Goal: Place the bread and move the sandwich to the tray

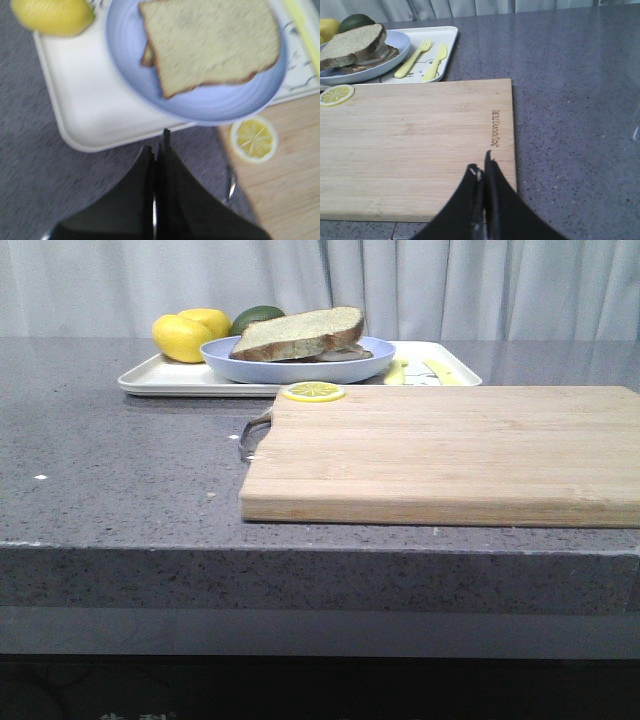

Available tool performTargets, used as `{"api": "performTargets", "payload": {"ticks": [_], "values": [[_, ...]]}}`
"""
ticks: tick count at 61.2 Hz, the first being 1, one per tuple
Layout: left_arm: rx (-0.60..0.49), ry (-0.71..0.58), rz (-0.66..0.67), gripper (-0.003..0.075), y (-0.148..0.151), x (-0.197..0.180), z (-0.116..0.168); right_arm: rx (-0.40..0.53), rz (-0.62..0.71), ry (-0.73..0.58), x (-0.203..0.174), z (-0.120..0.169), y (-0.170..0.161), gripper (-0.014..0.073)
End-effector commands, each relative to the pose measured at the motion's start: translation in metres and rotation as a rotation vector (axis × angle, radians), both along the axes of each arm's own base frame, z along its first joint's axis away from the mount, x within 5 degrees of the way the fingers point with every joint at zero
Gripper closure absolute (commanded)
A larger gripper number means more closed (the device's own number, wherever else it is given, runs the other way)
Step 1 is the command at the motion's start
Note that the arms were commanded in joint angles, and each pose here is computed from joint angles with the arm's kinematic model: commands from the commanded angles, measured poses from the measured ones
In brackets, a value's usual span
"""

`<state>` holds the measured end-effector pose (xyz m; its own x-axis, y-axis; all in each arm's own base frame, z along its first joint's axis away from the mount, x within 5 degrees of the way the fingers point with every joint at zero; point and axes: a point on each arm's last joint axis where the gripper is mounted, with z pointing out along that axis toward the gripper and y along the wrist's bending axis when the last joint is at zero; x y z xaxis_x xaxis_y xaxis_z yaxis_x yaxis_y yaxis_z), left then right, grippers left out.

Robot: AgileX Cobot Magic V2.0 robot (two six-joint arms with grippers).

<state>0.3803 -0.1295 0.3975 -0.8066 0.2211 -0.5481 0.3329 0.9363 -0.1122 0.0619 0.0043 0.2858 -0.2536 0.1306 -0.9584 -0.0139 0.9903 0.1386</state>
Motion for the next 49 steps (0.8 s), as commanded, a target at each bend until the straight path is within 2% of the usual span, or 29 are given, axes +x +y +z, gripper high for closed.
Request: {"api": "performTargets", "payload": {"ticks": [1,10,25,49], "values": [[0.042,-0.062,0.042,0.0741,0.021,-0.030,0.017,0.005,-0.006,-0.095,0.001,0.015,0.000,0.0657],[0.013,-0.098,0.147,0.0741,0.052,-0.060,0.007,0.005,-0.006,-0.095,0.001,0.015,0.000,0.0657],[-0.048,-0.317,0.276,0.0741,0.095,-0.122,0.000,0.005,-0.006,-0.095,0.001,0.015,0.000,0.0657],[-0.145,-0.669,0.323,0.0741,0.114,-0.239,-0.053,0.005,-0.006,-0.095,0.001,0.015,0.000,0.0657]]}}
